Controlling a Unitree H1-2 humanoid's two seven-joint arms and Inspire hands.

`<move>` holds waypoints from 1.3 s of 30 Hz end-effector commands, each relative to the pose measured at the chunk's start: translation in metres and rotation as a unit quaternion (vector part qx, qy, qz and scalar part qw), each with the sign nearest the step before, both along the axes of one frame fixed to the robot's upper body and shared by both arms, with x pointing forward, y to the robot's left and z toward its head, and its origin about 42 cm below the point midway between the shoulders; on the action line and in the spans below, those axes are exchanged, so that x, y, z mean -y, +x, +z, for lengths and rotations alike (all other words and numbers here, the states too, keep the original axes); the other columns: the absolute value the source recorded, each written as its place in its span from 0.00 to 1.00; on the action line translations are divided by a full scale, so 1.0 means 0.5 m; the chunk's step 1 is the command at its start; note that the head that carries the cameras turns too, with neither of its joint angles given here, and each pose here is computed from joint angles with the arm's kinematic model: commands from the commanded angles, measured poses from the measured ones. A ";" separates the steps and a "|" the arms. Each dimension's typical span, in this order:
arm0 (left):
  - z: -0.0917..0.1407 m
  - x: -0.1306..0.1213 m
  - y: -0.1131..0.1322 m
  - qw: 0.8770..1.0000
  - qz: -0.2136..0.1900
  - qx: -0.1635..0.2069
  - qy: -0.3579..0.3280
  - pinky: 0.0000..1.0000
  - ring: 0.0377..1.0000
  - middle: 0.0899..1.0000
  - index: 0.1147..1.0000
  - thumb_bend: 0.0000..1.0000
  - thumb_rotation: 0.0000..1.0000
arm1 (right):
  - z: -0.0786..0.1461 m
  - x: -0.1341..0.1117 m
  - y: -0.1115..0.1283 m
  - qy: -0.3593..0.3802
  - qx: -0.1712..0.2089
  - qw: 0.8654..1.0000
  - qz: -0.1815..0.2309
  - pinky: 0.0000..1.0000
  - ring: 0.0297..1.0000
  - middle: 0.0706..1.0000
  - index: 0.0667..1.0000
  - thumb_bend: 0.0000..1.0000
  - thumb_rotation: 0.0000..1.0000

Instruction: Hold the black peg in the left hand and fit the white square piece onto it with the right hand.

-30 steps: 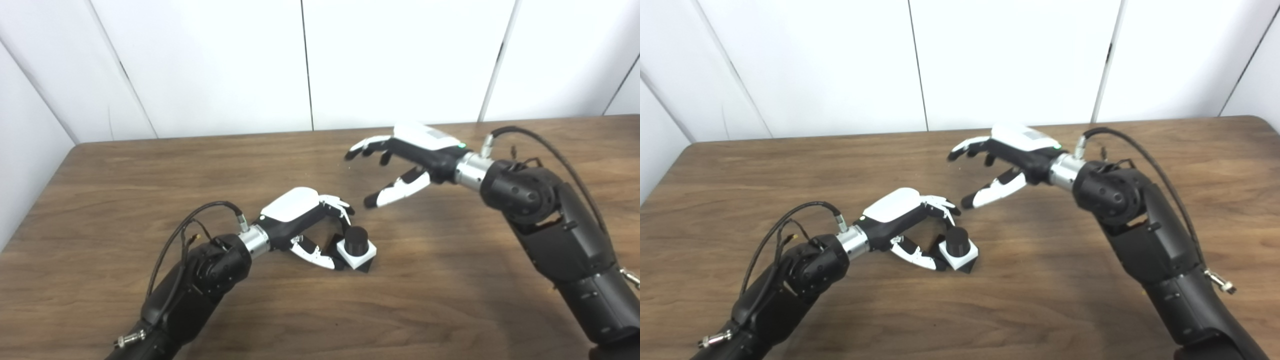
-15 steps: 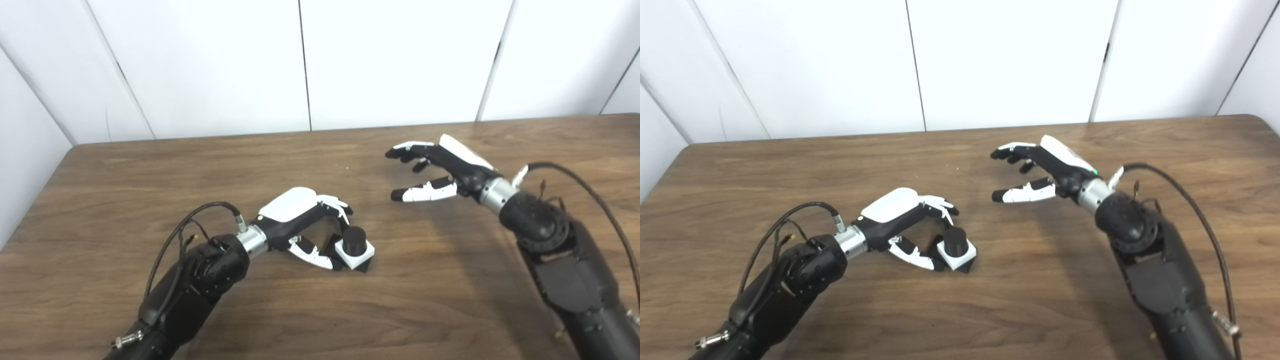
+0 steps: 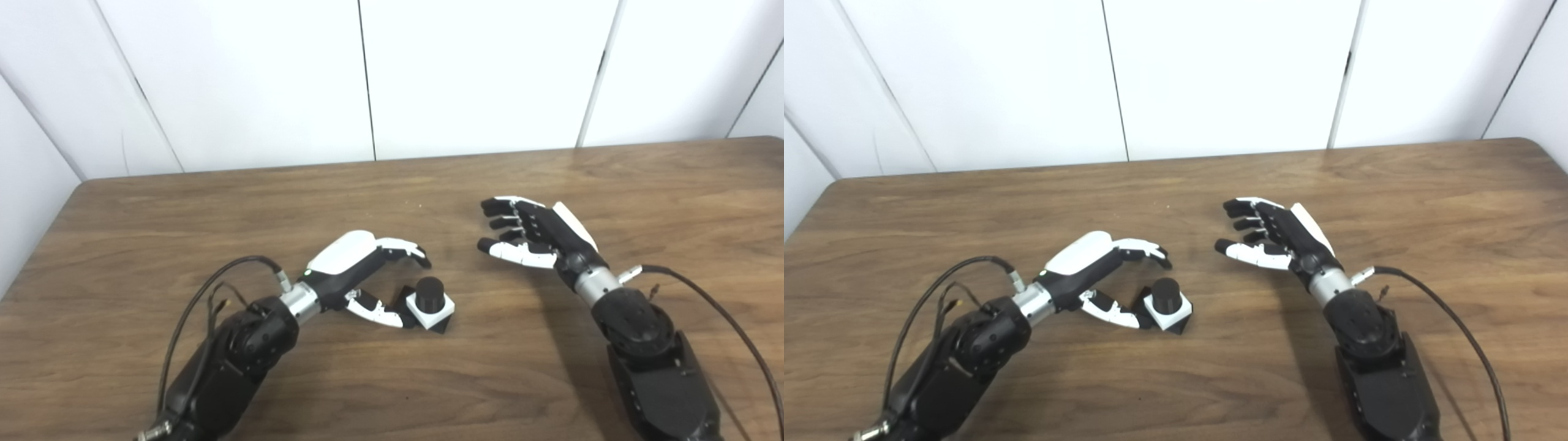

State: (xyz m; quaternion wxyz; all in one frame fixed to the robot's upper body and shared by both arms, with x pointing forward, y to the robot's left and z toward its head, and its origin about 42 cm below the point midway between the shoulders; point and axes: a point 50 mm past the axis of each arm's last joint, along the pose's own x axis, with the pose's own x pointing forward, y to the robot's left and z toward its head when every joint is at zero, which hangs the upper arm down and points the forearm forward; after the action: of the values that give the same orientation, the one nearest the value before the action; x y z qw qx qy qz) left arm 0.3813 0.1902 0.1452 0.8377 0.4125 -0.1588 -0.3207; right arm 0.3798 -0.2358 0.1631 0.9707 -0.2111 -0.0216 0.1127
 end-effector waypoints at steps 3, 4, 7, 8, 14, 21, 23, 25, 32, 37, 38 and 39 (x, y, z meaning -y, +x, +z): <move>-0.056 -0.043 -0.038 0.996 0.038 -0.055 -0.052 0.76 0.87 0.86 0.90 0.72 0.30 | 0.024 -0.009 0.000 0.032 0.042 0.999 -0.015 0.69 0.75 0.77 0.74 0.55 0.33; -0.058 -0.045 -0.042 0.996 0.043 -0.054 -0.064 0.76 0.86 0.86 0.91 0.71 0.31 | 0.022 -0.010 -0.001 0.033 0.043 0.998 -0.017 0.69 0.75 0.76 0.74 0.55 0.33; -0.081 -0.054 -0.063 0.982 0.086 -0.061 -0.154 0.74 0.83 0.84 0.89 0.66 0.27 | 0.015 -0.010 -0.008 0.037 0.044 0.998 -0.023 0.70 0.76 0.76 0.74 0.55 0.32; -0.087 -0.057 -0.070 0.977 0.099 -0.060 -0.177 0.74 0.83 0.83 0.88 0.65 0.26 | 0.013 -0.010 -0.010 0.038 0.044 0.998 -0.024 0.70 0.76 0.76 0.74 0.54 0.32; -0.107 -0.055 -0.095 0.939 0.155 -0.041 -0.303 0.66 0.76 0.79 0.84 0.63 0.30 | 0.007 -0.007 -0.022 0.050 0.049 0.997 -0.035 0.67 0.74 0.76 0.73 0.54 0.31; -0.108 -0.034 -0.114 0.898 0.193 -0.037 -0.394 0.67 0.74 0.77 0.83 0.64 0.34 | -0.003 -0.011 -0.040 0.073 0.056 0.994 -0.051 0.66 0.73 0.74 0.72 0.54 0.28; -0.110 -0.027 -0.118 0.886 0.200 -0.042 -0.417 0.66 0.74 0.77 0.83 0.64 0.37 | -0.006 -0.011 -0.047 0.080 0.055 0.994 -0.054 0.66 0.74 0.75 0.72 0.54 0.27; -0.112 -0.021 -0.122 0.874 0.209 -0.050 -0.435 0.66 0.74 0.77 0.82 0.70 0.42 | -0.007 -0.012 -0.052 0.080 0.056 0.994 -0.056 0.65 0.73 0.75 0.72 0.53 0.28; -0.117 -0.007 -0.134 0.850 0.235 -0.072 -0.466 0.63 0.72 0.74 0.77 0.70 0.38 | -0.010 -0.012 -0.077 0.080 0.067 0.992 -0.067 0.62 0.72 0.75 0.71 0.53 0.31; -0.118 -0.003 -0.140 0.857 0.236 -0.082 -0.451 0.62 0.70 0.71 0.71 0.71 0.41 | -0.023 -0.011 -0.095 0.091 0.073 0.990 -0.083 0.63 0.72 0.74 0.71 0.54 0.31; -0.116 -0.003 -0.141 0.858 0.239 -0.083 -0.448 0.61 0.69 0.70 0.70 0.71 0.41 | -0.025 -0.011 -0.099 0.093 0.073 0.989 -0.086 0.62 0.71 0.73 0.71 0.54 0.30; -0.114 -0.003 -0.143 0.858 0.242 -0.085 -0.444 0.60 0.69 0.70 0.69 0.71 0.41 | -0.026 -0.011 -0.103 0.093 0.075 0.989 -0.089 0.62 0.71 0.73 0.71 0.54 0.29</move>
State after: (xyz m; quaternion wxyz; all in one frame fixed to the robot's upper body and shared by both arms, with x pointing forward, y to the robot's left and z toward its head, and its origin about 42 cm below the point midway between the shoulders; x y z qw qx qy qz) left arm 0.3358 0.1961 0.1233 0.9834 -0.0022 -0.1759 -0.0456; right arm 0.3290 -0.2323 0.1368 0.9898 -0.1344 -0.0440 0.0177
